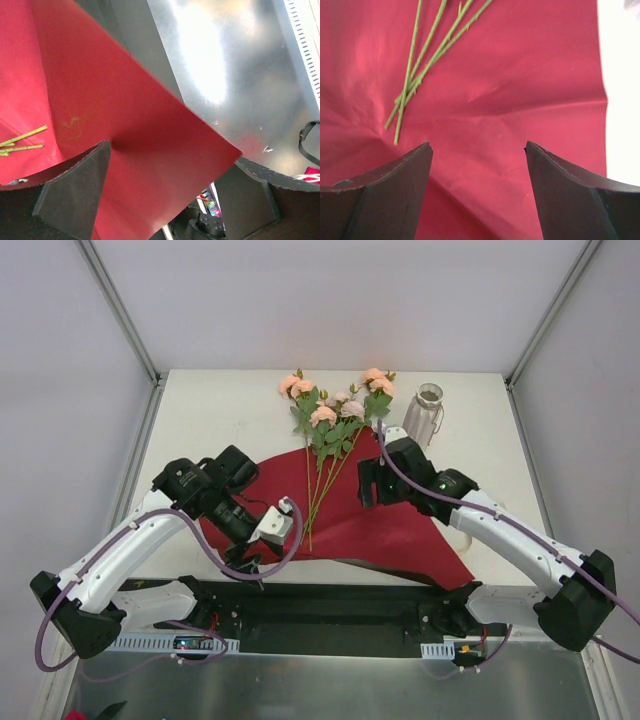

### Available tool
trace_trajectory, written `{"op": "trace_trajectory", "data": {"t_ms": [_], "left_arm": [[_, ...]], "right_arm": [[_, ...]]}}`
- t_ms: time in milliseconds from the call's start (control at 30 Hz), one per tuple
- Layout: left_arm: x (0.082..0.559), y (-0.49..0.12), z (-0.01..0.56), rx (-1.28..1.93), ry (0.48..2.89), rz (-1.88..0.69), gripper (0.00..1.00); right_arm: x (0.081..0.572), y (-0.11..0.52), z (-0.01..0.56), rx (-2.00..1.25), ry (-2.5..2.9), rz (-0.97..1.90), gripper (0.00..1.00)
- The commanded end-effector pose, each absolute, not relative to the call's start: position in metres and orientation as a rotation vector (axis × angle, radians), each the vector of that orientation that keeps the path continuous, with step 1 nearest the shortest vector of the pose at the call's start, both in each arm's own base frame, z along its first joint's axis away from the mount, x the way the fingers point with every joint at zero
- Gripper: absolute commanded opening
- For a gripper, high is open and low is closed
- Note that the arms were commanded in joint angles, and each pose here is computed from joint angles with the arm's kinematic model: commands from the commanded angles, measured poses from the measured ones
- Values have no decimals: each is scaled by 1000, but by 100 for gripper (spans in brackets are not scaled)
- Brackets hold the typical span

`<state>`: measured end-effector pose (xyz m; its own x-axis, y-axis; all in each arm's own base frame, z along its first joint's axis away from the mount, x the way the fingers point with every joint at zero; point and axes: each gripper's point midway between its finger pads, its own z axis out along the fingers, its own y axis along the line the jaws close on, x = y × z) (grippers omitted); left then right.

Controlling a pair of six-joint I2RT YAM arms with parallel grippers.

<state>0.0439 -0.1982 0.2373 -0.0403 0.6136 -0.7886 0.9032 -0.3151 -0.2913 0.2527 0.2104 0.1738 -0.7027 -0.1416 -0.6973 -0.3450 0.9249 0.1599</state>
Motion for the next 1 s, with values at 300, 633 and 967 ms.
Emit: {"op": "trace_trajectory", "data": {"t_ms": [300,633,967], "left_arm": [[15,-182,304,1919,1456,-1264,99],[69,-207,370,1566,1692,-1142,99],[263,-141,304,742,2337,-1059,99]], "right_arm": [[125,261,151,-605,2321,432,76],[221,239,220,-351,2218,187,69],[373,279,204,-96,2315,178,49]]}}
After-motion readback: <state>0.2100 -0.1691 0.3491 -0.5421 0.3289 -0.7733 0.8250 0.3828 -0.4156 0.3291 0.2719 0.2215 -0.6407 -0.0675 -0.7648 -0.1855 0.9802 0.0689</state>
